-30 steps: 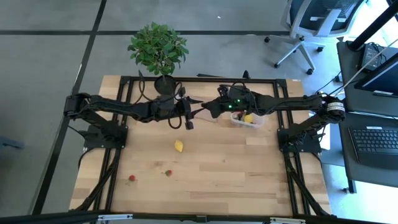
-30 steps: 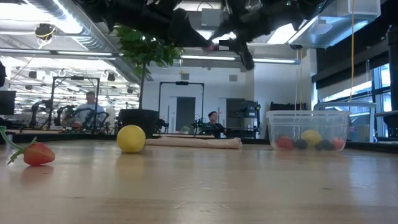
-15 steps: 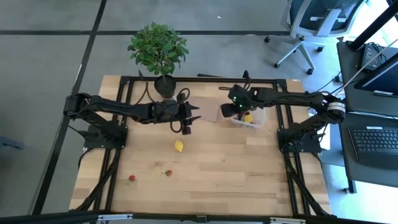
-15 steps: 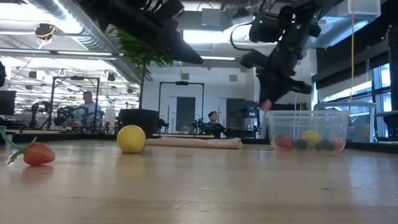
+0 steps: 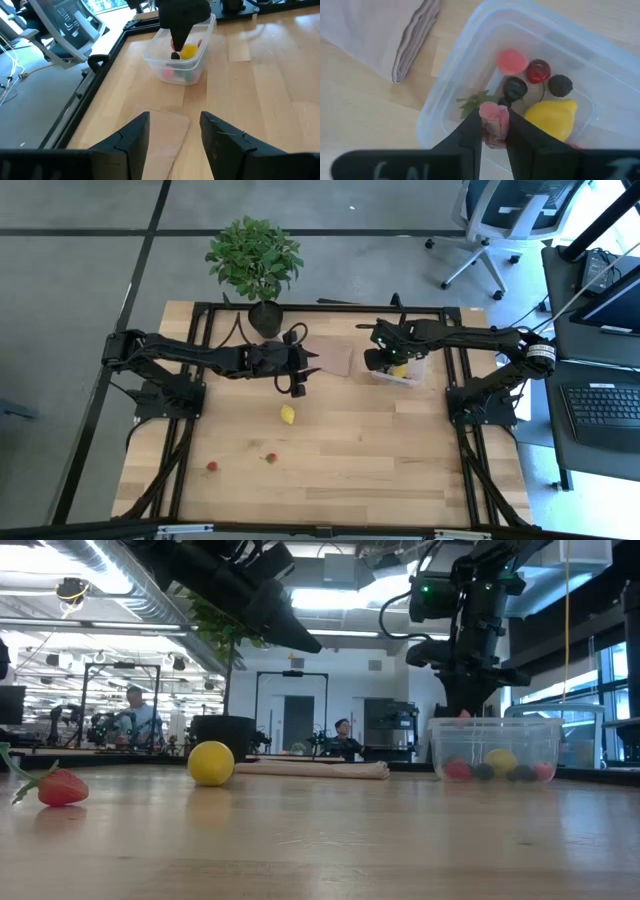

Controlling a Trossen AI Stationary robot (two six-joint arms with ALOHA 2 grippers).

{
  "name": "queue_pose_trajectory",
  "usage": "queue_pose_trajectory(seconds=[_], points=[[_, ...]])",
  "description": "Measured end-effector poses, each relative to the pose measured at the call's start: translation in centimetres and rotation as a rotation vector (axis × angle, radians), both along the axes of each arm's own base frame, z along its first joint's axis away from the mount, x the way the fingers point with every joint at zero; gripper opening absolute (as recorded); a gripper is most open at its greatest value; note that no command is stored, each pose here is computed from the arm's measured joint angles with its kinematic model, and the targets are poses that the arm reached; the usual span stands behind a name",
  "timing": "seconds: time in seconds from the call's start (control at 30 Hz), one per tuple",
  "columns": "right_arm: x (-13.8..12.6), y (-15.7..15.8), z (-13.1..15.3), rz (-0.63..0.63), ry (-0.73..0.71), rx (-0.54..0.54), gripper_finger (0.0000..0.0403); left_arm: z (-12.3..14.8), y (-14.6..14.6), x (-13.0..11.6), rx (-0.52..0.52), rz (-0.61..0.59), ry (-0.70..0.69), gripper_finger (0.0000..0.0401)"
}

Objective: Pick and placing Produce into tupperware
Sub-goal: Put the pink peach into the transparent container, then put the yellow lemon into the transparent container

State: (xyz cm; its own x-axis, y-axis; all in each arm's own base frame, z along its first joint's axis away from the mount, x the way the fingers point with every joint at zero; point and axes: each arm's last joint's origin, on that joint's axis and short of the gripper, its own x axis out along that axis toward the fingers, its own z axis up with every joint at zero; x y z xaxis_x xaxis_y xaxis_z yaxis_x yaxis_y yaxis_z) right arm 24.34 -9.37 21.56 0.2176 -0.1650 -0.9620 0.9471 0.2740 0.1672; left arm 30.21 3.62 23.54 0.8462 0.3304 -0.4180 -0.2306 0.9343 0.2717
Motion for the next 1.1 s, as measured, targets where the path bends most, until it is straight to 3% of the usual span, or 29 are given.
queue_pose_trajectory(seconds=[0.27, 0.6, 0.73, 0.87, 1.1], points=[[-0.1, 0.0, 0.0, 0.003, 0.01, 0.005, 0.0106, -0.1, 0.0, 0.0, -0.001, -0.001, 0.011, 0.0207], [-0.1, 0.1, 0.0, 0.06, 0.019, -0.006, 0.0215, -0.1, 0.0, 0.0, -0.005, 0.001, 0.009, 0.0279], [-0.1, 0.1, 0.0, 0.131, 0.022, -0.001, 0.0244, -0.1, -0.4, 0.0, -0.079, 0.018, -0.017, 0.0291], [-0.1, 0.1, 0.0, 0.163, 0.025, -0.007, 0.0252, -0.3, -1.2, 0.0, -0.153, -0.048, -0.013, 0.0294], [0.0, 0.1, 0.0, 0.237, 0.031, -0.026, 0.0249, -1.8, -2.2, -0.8, -0.296, -0.054, 0.148, 0.0295]])
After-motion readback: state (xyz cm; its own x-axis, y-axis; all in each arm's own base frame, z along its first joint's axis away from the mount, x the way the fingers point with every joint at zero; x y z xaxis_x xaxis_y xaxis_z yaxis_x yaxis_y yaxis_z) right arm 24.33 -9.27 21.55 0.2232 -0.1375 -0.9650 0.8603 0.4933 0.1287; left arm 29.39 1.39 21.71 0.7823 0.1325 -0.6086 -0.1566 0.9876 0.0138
